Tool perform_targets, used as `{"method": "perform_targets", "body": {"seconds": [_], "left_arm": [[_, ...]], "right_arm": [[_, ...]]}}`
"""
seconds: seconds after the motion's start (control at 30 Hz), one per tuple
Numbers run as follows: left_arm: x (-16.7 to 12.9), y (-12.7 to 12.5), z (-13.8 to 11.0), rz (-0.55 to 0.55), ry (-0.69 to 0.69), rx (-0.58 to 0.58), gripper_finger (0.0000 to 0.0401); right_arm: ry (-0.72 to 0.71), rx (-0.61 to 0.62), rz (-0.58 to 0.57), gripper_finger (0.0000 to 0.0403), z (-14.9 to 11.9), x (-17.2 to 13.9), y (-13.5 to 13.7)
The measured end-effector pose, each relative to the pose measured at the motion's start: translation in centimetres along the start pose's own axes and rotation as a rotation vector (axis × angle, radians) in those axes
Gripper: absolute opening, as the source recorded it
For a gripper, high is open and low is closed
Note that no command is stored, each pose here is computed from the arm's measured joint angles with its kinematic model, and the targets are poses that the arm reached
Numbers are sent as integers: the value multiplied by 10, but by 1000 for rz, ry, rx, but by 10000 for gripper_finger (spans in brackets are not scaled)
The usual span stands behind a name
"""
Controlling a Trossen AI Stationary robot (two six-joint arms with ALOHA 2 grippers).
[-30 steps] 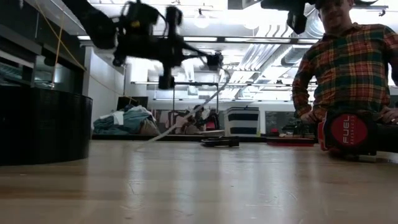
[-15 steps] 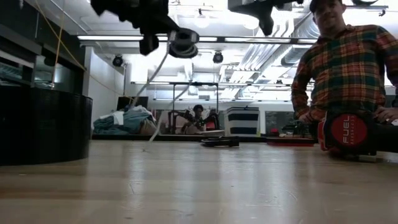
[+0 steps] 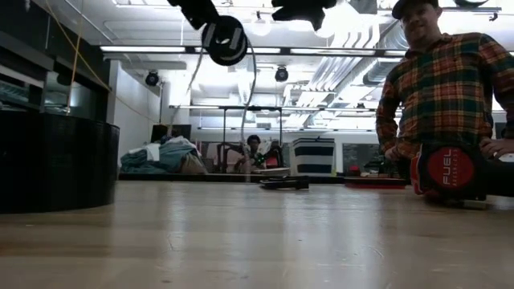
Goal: Coil cords
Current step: Uncoil the white wire
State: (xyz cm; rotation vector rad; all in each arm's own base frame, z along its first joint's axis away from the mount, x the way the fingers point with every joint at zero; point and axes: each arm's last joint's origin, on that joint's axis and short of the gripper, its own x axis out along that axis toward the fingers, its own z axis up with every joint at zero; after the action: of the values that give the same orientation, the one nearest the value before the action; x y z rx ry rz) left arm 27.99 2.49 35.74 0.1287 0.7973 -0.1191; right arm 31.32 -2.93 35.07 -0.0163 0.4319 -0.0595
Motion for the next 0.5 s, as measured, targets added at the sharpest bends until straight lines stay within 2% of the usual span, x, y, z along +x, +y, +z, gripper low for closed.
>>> {"method": "perform_targets", "body": {"seconds": [0.17,0.33,0.5], "left_arm": [[9,-14,6,-27,34,48,0],[13,-17,7,6,49,60,0],[13,-16,7,10,47,61,0]], "right_arm": [[-17,29,55,162,12,6,-11],[28,69,162,162,5,21,-11],[49,69,183,162,1,30,-8]]}}
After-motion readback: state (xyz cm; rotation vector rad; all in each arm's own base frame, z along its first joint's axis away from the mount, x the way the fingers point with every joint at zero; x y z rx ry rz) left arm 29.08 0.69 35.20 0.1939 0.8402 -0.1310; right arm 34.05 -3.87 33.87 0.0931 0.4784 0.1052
